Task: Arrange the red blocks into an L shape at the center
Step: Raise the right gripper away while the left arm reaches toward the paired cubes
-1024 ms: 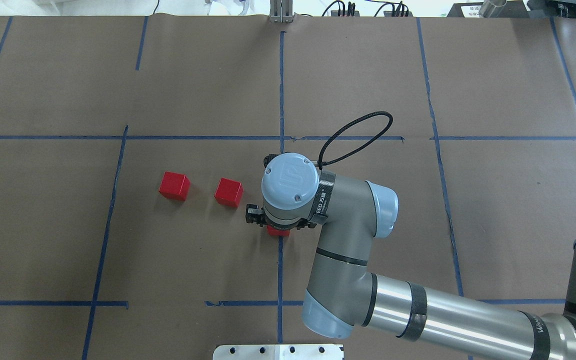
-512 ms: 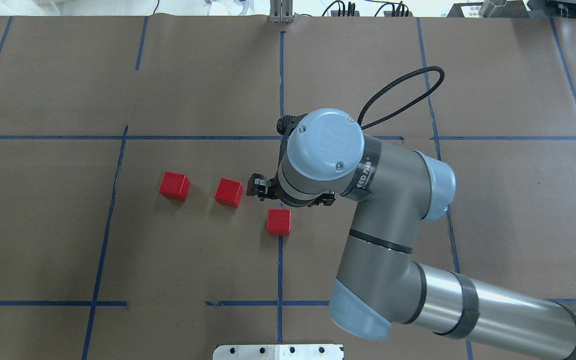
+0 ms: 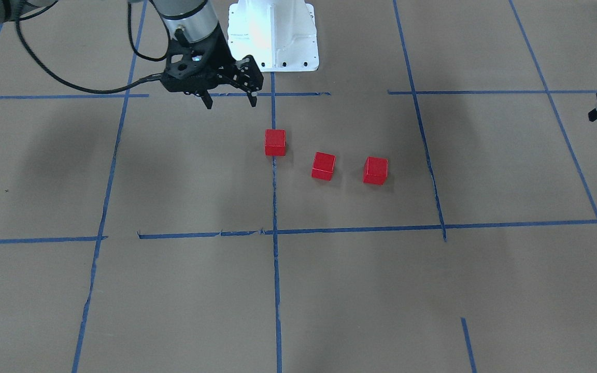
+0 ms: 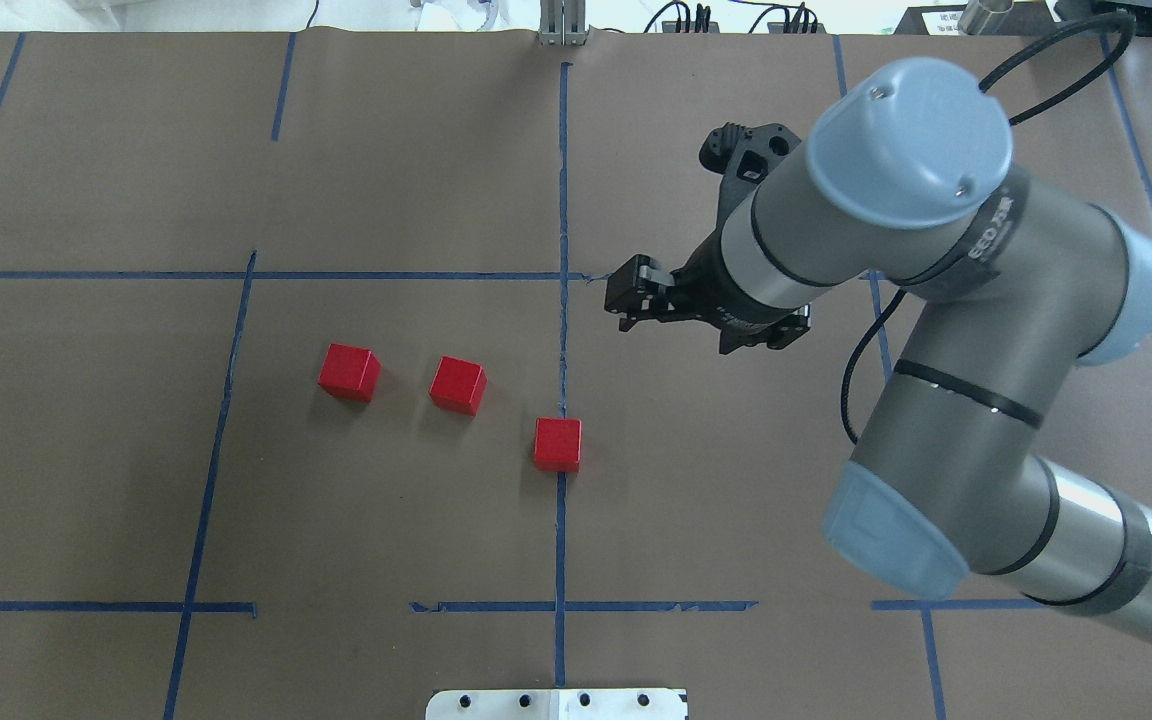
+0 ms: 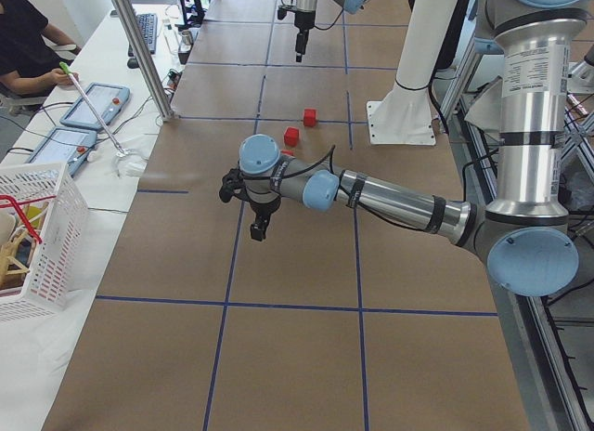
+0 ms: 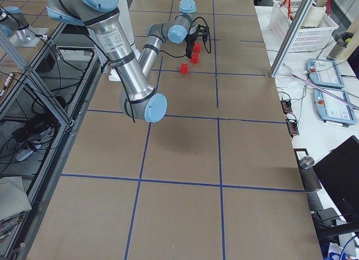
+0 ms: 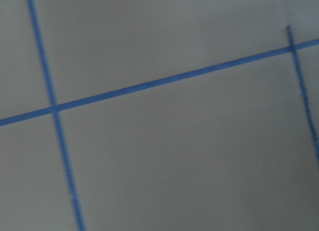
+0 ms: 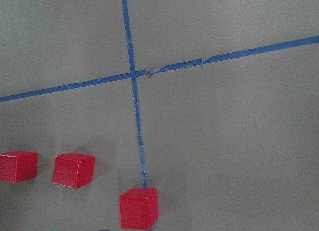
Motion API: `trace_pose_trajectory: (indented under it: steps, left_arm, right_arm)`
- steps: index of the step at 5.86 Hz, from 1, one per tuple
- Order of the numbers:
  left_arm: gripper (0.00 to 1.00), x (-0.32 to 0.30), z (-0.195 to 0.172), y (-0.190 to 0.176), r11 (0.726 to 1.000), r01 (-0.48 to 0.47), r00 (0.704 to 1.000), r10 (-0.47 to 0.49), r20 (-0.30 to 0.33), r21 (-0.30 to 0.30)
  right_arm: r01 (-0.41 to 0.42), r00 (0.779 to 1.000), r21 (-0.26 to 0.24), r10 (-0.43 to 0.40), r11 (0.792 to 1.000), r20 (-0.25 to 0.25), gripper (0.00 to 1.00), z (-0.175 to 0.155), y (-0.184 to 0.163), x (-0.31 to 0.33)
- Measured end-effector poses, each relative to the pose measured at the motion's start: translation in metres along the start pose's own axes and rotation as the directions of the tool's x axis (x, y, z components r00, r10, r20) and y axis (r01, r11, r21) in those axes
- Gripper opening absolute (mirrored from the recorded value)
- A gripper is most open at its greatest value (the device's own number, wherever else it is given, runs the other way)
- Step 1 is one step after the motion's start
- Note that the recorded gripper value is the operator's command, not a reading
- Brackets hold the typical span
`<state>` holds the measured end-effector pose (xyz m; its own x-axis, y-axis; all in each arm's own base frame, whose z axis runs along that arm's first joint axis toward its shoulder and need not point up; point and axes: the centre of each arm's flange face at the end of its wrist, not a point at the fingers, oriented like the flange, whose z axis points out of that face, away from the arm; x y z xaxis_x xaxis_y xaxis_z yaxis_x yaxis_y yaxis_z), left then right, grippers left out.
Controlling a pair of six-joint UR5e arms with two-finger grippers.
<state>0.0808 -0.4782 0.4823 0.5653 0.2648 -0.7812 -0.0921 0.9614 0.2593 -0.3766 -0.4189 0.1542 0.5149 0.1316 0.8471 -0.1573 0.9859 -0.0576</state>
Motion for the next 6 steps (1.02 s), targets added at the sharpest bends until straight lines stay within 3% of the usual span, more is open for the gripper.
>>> trace_pose_trajectory:
  steps: [1,3,6]
  left_arm:
    - [1.00,0.067,0.016,-0.026,1.000,0.018,0.998,-0.016,-0.062,0.022]
    - [1.00,0.222,0.071,-0.055,0.999,0.006,0.986,-0.013,-0.168,-0.042]
    - [1.00,0.394,0.162,-0.073,0.993,-0.042,0.997,0.035,-0.067,-0.106]
  right_arm:
    - [0.030,0.999,-0.019,-0.030,0.999,-0.011,1.00,-0.013,-0.013,0.039]
    - [0.100,0.993,-0.045,-0.102,0.994,-0.057,1.00,-0.025,-0.014,0.114]
    - [0.108,0.988,-0.067,-0.115,0.992,-0.108,1.00,-0.021,-0.008,0.159]
